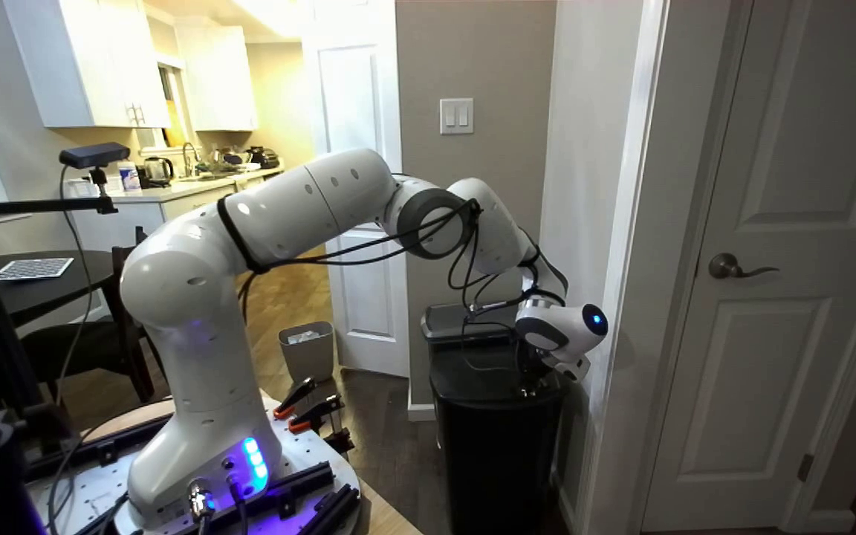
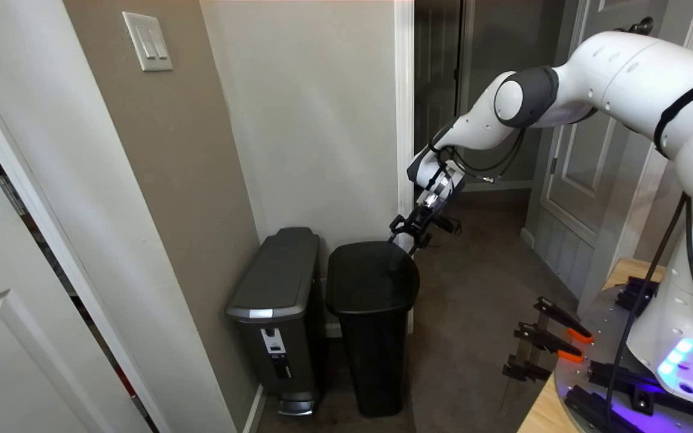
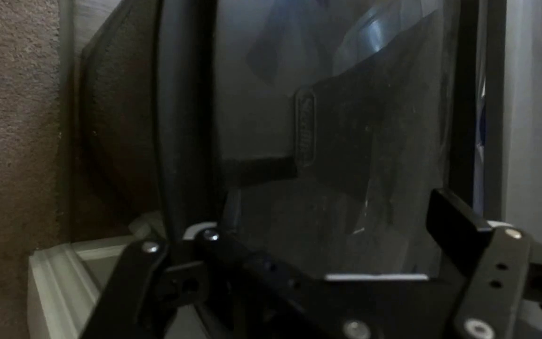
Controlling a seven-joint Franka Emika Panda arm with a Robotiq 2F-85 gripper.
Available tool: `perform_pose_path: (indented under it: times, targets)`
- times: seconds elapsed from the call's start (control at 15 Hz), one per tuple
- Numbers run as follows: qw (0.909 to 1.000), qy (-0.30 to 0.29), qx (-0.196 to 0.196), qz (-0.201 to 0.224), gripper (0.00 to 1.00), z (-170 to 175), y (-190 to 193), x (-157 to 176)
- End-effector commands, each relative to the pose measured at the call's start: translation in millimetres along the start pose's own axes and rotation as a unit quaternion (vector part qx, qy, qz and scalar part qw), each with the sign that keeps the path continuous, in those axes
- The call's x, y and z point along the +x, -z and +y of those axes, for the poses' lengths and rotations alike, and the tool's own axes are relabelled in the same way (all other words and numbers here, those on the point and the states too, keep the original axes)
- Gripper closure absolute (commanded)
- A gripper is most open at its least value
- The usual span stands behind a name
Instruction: Open the lid of the black bin
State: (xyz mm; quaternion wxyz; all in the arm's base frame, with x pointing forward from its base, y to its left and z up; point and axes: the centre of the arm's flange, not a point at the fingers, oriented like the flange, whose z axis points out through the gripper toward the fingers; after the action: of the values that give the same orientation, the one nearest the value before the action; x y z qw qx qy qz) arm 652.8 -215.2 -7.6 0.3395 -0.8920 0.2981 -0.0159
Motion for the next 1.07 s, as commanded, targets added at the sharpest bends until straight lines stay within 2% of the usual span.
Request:
perform_pose_path:
  times: [0.0, 0.13, 0.27, 0.33, 1.0]
  targets:
    - [0.998, -0.022, -0.042, 0.042, 0.0, -5.0, 14.6, 3.6]
    - [0.9961, -0.035, -0.06, 0.055, 0.0, -1.5, 17.9, 7.0]
    - [0.996, -0.046, -0.073, 0.023, 0.0, 0.5, 16.2, 5.1]
    - [0.9971, -0.031, -0.056, 0.041, 0.0, 6.6, 11.7, 10.3]
    - [0.9967, -0.042, -0.062, 0.032, 0.0, 15.2, 3.3, 12.6]
